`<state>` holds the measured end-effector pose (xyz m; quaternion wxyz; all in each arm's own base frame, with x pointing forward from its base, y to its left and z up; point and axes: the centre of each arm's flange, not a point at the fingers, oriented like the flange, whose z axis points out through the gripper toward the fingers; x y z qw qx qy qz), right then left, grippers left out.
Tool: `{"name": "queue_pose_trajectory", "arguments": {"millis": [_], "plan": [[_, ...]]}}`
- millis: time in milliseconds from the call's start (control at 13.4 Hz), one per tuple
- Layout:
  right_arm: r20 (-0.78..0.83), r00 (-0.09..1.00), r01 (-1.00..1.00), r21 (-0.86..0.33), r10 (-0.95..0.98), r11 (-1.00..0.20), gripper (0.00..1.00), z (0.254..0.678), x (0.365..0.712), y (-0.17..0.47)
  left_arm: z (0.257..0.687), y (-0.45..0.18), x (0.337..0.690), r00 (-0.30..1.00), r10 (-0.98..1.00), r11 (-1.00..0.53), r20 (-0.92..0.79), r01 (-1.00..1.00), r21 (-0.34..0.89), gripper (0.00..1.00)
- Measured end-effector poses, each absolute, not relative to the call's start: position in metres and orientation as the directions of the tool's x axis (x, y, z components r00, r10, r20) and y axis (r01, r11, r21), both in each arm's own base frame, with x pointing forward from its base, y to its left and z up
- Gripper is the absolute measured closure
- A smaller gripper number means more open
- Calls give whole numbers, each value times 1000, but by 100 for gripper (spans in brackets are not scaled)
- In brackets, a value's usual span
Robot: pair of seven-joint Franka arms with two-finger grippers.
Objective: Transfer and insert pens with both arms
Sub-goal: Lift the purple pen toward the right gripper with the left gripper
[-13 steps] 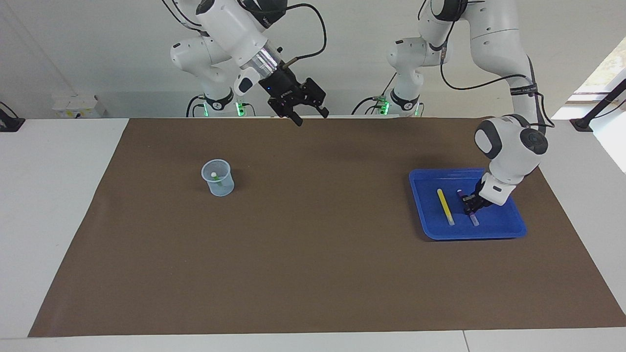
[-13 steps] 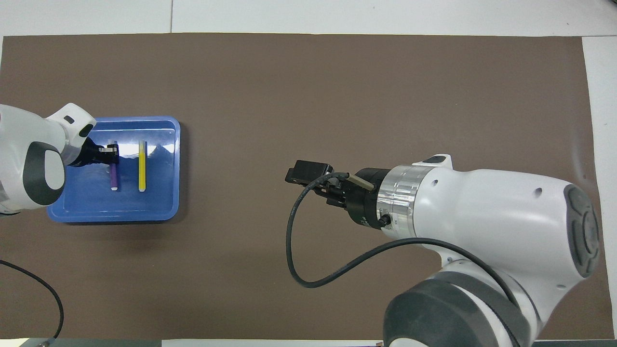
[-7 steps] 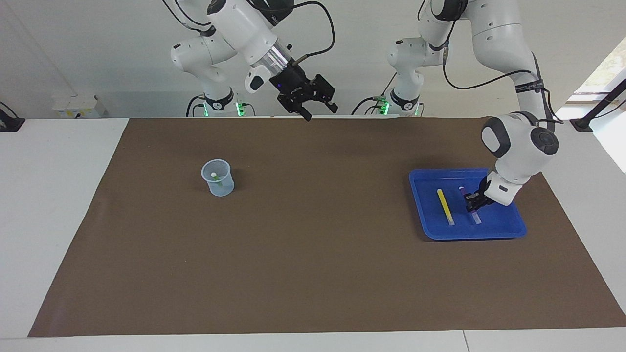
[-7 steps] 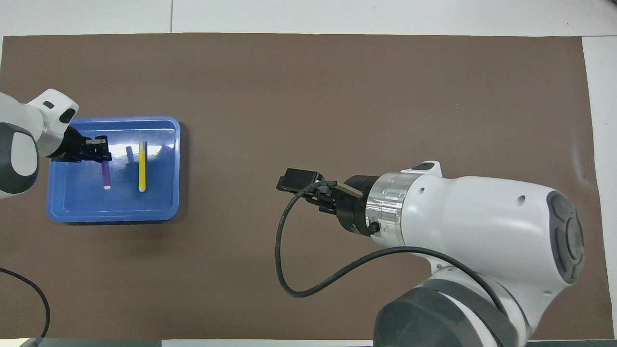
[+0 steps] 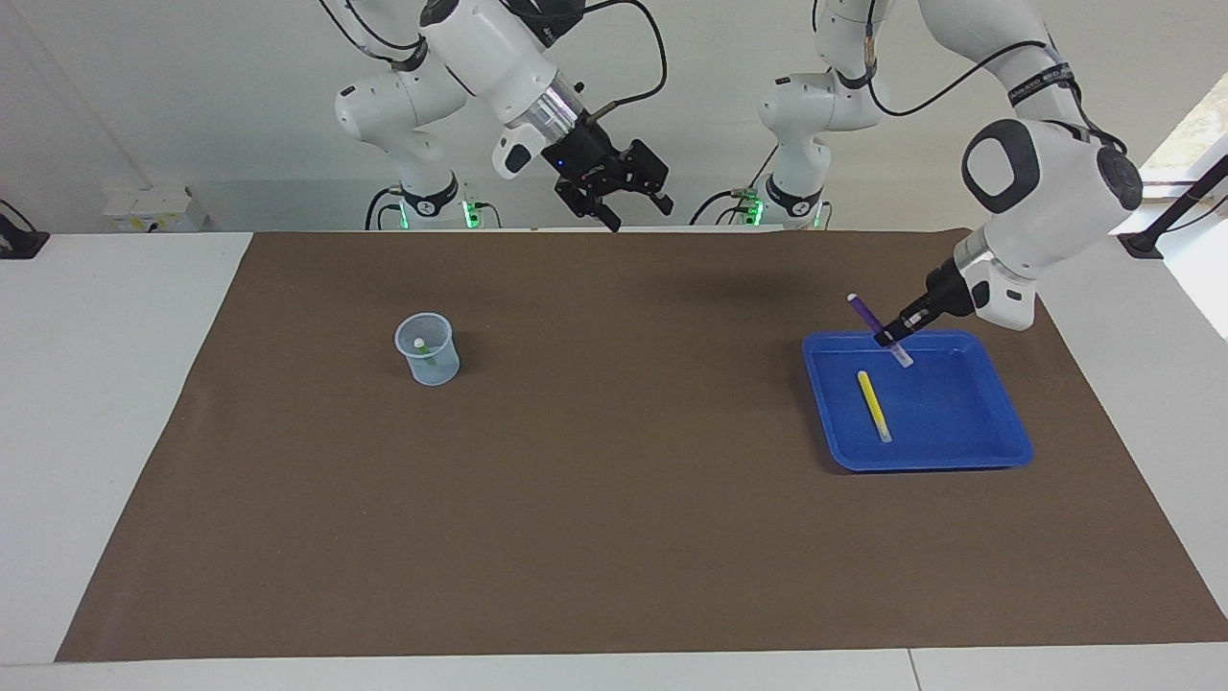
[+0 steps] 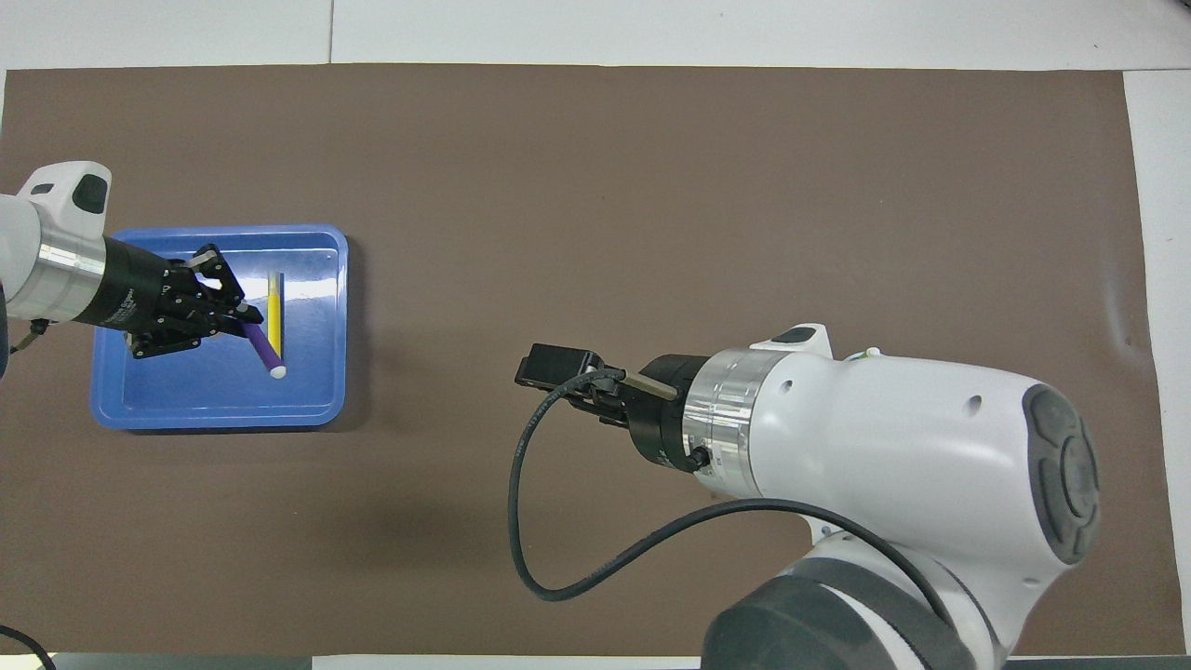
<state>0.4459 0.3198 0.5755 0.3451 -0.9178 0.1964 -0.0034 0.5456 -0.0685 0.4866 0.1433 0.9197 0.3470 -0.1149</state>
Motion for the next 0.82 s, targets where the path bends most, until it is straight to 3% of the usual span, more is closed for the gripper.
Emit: {"name": "queue_pose_trajectory", "arguments": {"millis": [372, 596, 745, 819], "plan": [[-146, 893, -406, -670, -426, -622, 0, 584, 433, 344, 526, -155, 515, 386, 738, -406, -554, 909, 92, 83], [-143, 894, -403, -675, -425, -619, 0, 584, 430, 349, 531, -173, 511, 250, 699, -297, -670, 954, 46, 83], [-134, 899, -389, -682, -416, -620, 5, 585, 425, 356, 530, -177, 510, 186, 674, -253, -715, 967, 13, 83], [-129, 902, -381, -685, -411, -621, 17, 585, 423, 358, 528, -180, 507, 164, 671, -243, -723, 970, -5, 83]]}}
